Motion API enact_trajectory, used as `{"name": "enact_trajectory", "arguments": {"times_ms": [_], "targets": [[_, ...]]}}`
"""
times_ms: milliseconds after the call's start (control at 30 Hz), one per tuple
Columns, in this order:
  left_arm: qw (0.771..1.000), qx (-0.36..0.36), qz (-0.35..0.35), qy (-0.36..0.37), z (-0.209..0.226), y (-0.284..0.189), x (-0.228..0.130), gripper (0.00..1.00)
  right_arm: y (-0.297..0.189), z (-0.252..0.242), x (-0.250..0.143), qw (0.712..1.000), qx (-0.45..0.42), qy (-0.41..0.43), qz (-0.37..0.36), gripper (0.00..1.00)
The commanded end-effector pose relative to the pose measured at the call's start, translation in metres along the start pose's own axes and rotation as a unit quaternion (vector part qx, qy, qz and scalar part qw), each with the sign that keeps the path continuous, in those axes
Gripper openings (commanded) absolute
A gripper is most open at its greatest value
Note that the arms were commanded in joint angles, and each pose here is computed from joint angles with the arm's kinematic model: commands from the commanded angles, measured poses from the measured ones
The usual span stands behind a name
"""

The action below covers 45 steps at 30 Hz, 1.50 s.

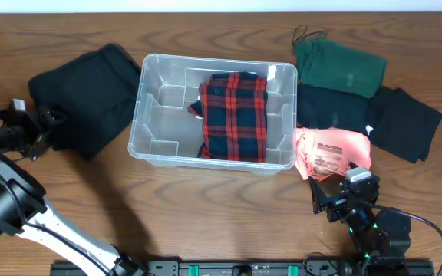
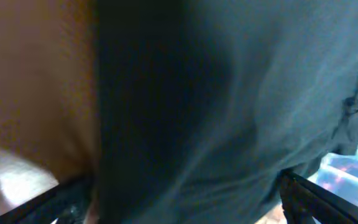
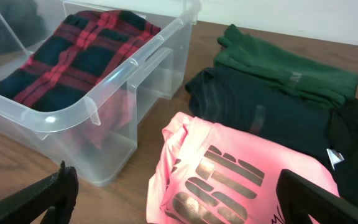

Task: Pack container
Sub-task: 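Move the left gripper to the black garment and grasp it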

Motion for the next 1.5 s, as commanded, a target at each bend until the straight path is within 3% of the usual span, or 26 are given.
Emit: {"name": "enact_trajectory", "arguments": {"times_ms": [0,300,533,633,767,900,1033,1133,1200,1333,1467], "targets": [[0.999,0.010,0.038,0.006,0.004,0.029,-0.009,0.98,0.000,0.000,-0.001,1.000,0.000,-0.004,0.001,0.99],[0.996,0.009,0.083,0.039,-0.015,0.075,-0.021,0.98,0.000,0.000,-0.001,1.000,0.000,-0.004,0.001,0.99],[0.995,0.008,0.088,0.050,-0.022,0.081,-0.023,0.57,0.000,0.000,-0.001,1.000,0.000,-0.004,0.001,0.99],[0.995,0.008,0.087,0.048,-0.021,0.081,-0.023,0.47,0.000,0.000,-0.001,1.000,0.000,-0.004,0.001,0.99],[0.995,0.006,0.091,0.044,-0.020,0.080,-0.024,0.20,0.000,0.000,-0.001,1.000,0.000,-0.004,0.001,0.99],[0.994,-0.008,0.096,0.045,-0.022,0.078,-0.026,0.13,0.000,0.000,-0.001,1.000,0.000,-0.004,0.001,0.99],[0.993,-0.052,0.096,0.046,-0.027,0.074,-0.027,0.16,0.000,0.000,-0.001,1.000,0.000,-0.004,0.001,0.99],[0.992,-0.072,0.094,0.043,-0.030,0.073,-0.026,0.48,0.000,0.000,-0.001,1.000,0.000,-0.004,0.001,0.99],[0.992,-0.074,0.094,0.043,-0.031,0.073,-0.027,0.62,0.000,0.000,-0.001,1.000,0.000,-0.004,0.001,0.99],[0.991,-0.087,0.092,0.051,-0.037,0.076,-0.026,0.72,0.000,0.000,-0.001,1.000,0.000,-0.004,0.001,0.99],[0.990,-0.109,0.078,0.054,-0.046,0.080,-0.020,0.72,0.000,0.000,-0.001,1.000,0.000,-0.004,0.001,0.99]]}}
Point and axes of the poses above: each gripper's point midway between its finger pads, its own y axis out along the fingers, its own z axis along the line the jaws close on, x = y × z, the point moved 7 cm from there along -y, back along the fingers, and after that the axes turned 5 degrees about -y, right-handed, at the moved point
